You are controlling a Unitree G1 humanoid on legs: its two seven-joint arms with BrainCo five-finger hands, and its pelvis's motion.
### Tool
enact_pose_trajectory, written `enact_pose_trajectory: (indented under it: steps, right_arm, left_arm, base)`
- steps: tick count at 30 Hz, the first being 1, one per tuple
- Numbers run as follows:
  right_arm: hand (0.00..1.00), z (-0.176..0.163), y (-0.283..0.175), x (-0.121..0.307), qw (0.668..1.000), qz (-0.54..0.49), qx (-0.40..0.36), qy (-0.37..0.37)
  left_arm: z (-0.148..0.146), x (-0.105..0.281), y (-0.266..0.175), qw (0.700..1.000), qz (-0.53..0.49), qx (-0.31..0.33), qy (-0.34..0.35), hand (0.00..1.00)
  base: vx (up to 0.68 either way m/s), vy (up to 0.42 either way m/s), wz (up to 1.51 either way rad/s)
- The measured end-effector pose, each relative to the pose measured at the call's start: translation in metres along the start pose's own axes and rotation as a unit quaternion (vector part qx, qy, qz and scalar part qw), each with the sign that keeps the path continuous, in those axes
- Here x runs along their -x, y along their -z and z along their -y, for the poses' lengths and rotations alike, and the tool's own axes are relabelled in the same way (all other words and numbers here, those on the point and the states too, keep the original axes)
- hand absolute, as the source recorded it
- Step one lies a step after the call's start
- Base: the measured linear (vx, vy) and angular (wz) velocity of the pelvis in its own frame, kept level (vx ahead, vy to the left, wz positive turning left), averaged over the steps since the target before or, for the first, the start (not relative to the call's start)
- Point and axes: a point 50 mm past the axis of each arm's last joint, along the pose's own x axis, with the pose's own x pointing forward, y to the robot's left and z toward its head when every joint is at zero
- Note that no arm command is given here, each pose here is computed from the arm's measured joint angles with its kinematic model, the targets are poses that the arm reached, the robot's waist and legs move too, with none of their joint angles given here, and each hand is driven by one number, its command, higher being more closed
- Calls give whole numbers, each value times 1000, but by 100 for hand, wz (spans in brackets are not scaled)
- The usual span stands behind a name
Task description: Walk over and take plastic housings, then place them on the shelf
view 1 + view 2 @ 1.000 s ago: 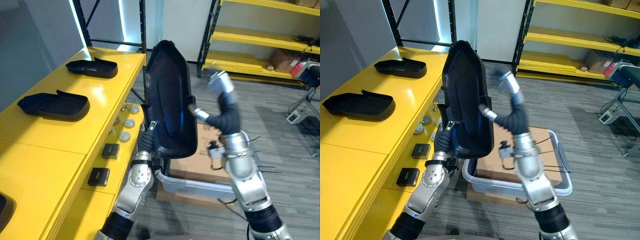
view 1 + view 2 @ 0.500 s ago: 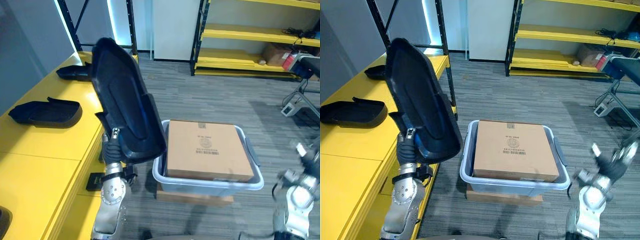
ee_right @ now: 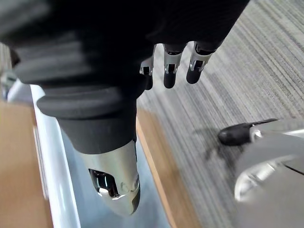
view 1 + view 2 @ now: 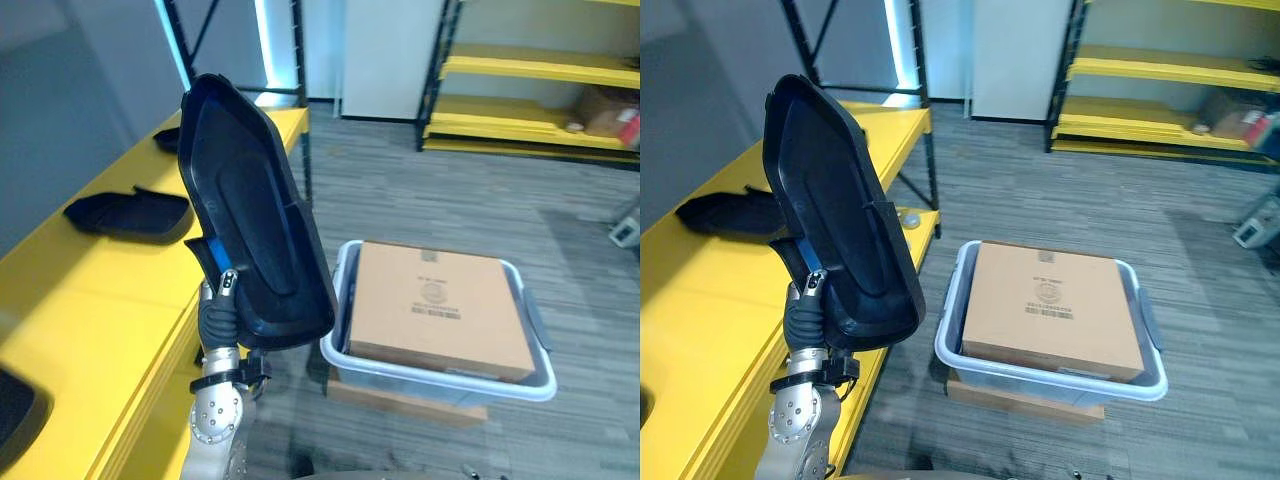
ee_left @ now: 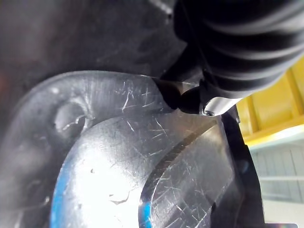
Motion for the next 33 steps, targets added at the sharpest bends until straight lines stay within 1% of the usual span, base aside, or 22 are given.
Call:
enact_pose_trajectory:
  steps: [4,5,7,8,10,11,12,14,17,20,24,25,29,33]
  right_arm:
    - [0,-17,-11,-1,998,23,47,-35]
    - [0,-27,-15,-1,996,32,66,-52]
    - [0,-43,-27,-2,993,53,74,-74]
    - [0,-56,-36,-3,991,65,75,-89]
    - [0,-62,-40,-3,990,68,77,-96]
    - [0,-65,-44,-4,989,70,84,-99]
    - [0,-66,-46,-5,988,71,91,-99]
    - [0,-67,-46,-5,988,69,97,-101]
    - [0,-69,-52,-6,986,78,106,-104]
    - [0,-66,-53,-7,986,79,109,-100]
    - [0,-58,-37,-4,988,62,106,-93]
    - [0,-54,-34,-3,988,59,108,-90]
    - [0,-57,-31,-2,986,59,120,-101]
    - [0,-49,-24,1,987,54,118,-96]
  left_arm:
    - [6,0,-1,1000,2,16,1,100]
    - [8,-1,-2,1000,6,22,6,100]
    - [13,-4,-5,999,16,33,19,100]
    - [23,-8,-9,997,24,56,39,100]
    - [32,-10,-12,995,33,68,57,100]
    - [38,-12,-14,993,42,75,77,100]
    - [46,-14,-15,991,45,78,96,100]
    - [52,-16,-15,989,51,72,115,100]
    - [46,-21,-5,993,41,49,95,100]
    - [46,-21,3,995,31,30,94,100]
    - [43,-21,12,996,16,5,89,100]
    - [42,-18,17,996,5,5,83,100]
    - [42,-15,18,997,0,7,83,100]
    - [40,-11,22,996,-13,6,85,100]
  base:
    - [81,76,165]
    - [165,110,134]
    - [189,184,104]
    - [145,199,69]
    - [107,155,58]
    - [207,231,72]
    - [269,264,81]
    - [260,147,98]
    - [254,75,83]
    - [200,-4,129]
    - [184,-88,126]
    - [154,-142,51]
    - [71,-175,-9]
    - [11,-138,-11]
